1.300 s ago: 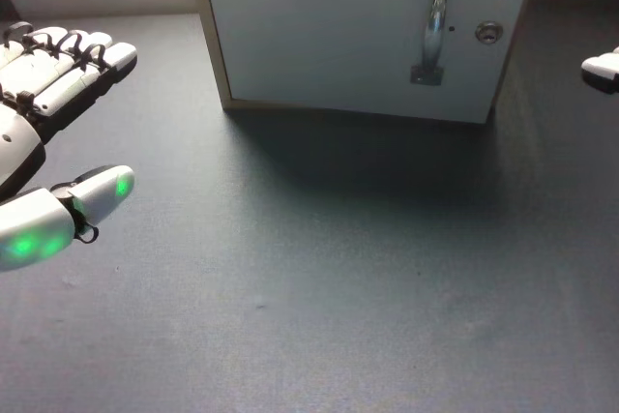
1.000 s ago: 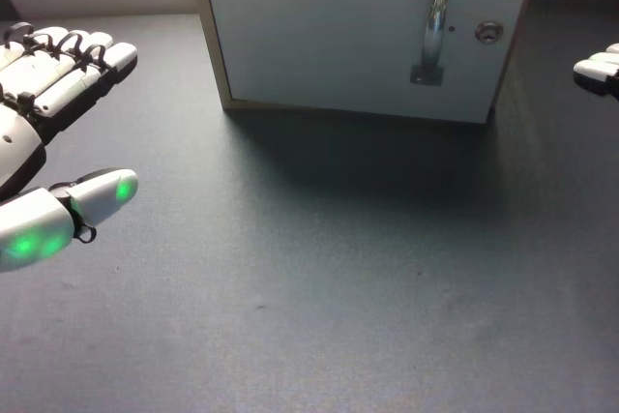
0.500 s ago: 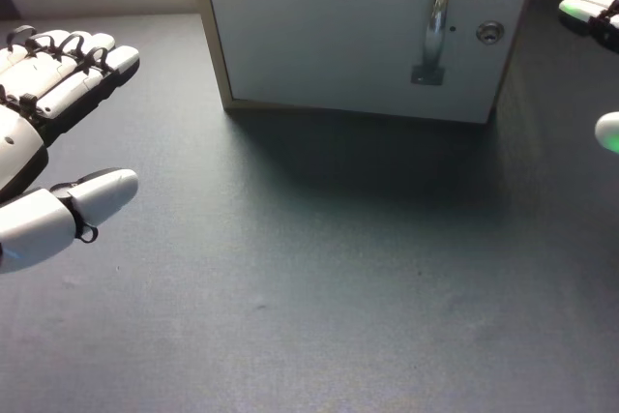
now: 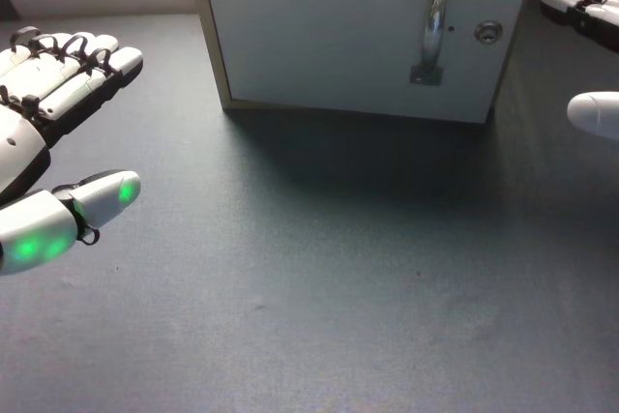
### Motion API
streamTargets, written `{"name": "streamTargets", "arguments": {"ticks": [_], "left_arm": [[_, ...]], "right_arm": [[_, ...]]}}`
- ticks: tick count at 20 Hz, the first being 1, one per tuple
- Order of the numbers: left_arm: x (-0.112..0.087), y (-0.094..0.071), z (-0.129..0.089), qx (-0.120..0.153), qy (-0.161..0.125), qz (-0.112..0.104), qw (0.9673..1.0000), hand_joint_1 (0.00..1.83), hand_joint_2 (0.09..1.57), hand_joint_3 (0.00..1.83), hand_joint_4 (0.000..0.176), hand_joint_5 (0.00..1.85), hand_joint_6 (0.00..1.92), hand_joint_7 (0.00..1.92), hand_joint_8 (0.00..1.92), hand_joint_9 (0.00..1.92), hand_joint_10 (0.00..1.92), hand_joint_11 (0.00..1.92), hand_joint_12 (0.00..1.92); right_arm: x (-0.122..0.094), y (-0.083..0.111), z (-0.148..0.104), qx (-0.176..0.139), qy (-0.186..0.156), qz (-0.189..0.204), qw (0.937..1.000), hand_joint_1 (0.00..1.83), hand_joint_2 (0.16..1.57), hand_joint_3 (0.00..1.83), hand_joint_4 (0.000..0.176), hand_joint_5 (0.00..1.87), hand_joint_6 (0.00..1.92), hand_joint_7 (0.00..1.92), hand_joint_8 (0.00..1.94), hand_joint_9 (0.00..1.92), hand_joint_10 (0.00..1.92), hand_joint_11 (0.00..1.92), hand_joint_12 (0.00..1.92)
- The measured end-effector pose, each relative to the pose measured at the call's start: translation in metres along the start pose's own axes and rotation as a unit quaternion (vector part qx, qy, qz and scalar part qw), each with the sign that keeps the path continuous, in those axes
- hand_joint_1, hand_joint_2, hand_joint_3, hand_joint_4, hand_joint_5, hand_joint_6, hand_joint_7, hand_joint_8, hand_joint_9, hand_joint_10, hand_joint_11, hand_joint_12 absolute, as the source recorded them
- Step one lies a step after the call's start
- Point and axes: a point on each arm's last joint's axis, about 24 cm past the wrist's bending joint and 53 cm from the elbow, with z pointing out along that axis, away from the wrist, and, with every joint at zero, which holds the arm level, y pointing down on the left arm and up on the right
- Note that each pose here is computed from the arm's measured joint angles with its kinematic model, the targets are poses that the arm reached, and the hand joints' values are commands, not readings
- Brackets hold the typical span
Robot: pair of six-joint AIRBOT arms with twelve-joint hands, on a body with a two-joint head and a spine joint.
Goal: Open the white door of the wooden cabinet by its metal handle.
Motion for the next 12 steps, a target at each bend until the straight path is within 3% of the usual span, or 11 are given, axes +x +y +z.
{"name": "streamTargets", "arguments": {"ticks": [12], "left_arm": [[0.001, 0.0, 0.001, 0.002, 0.002, -0.002, 1.0, 0.0, 1.45, 0.0, 0.0, 0.07, 0.0, 0.06, 0.0, 0.07, 0.0, 0.0, 0.27]], "right_arm": [[-0.005, -0.002, 0.015, 0.006, -0.005, -0.012, 0.9999, 0.0, 1.33, 0.01, 0.0, 0.0, 0.0, 0.0, 0.0, 0.0, 0.0, 0.0, 0.0]]}}
